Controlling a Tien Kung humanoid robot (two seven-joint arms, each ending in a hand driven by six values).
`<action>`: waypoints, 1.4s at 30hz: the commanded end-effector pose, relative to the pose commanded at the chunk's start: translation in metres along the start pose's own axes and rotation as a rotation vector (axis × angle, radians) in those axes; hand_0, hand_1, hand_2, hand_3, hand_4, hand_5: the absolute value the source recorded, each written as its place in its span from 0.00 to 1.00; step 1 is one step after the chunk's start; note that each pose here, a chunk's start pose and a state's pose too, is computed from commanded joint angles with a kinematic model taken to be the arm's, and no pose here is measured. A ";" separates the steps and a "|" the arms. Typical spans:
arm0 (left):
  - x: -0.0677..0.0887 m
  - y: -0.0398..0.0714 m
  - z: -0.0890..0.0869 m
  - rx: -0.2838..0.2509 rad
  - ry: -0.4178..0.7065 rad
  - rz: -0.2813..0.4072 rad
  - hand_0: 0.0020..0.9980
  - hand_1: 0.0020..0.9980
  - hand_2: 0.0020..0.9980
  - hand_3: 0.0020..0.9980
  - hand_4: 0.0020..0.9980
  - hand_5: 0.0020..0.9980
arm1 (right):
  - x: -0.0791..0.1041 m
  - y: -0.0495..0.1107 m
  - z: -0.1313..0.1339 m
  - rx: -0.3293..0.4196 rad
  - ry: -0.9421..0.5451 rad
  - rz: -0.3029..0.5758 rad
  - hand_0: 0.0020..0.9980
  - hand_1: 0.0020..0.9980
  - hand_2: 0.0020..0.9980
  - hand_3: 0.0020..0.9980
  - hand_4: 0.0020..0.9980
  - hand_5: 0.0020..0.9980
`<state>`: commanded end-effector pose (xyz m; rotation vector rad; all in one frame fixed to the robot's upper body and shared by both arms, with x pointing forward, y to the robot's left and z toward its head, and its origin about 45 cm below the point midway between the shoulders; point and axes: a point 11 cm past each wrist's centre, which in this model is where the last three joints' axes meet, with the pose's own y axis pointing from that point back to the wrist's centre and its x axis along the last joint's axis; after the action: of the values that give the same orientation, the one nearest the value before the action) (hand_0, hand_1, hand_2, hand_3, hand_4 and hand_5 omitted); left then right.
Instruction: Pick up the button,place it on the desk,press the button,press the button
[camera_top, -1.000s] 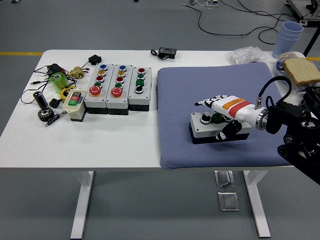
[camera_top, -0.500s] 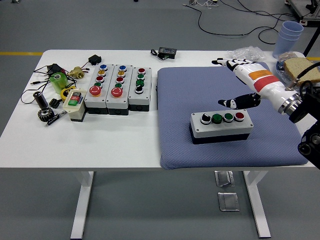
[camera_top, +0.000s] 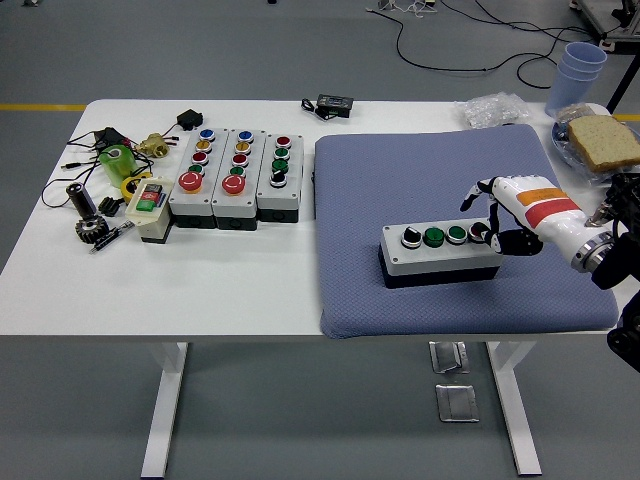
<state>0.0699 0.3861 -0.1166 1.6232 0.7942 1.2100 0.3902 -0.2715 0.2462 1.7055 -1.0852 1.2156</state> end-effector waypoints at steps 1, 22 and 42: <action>0.000 0.000 0.000 0.000 0.000 0.000 0.67 0.66 0.68 0.60 0.35 0.92 | -0.002 0.001 0.001 -0.006 0.002 -0.005 0.11 0.00 0.18 0.60 0.29 0.00; 0.000 0.000 0.000 0.000 -0.010 0.000 0.67 0.66 0.67 0.60 0.35 0.92 | -0.012 0.006 0.020 -0.061 0.001 -0.019 0.09 0.00 0.18 0.61 0.25 0.00; 0.000 0.000 0.001 -0.001 -0.014 -0.001 0.67 0.66 0.67 0.60 0.35 0.92 | -0.032 0.009 0.025 -0.094 0.017 -0.092 0.09 0.00 0.18 0.60 0.26 0.00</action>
<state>0.0707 0.3855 -0.1166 1.6288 0.7849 1.1967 0.3839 -0.2912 0.2100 1.6523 -1.0255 1.1029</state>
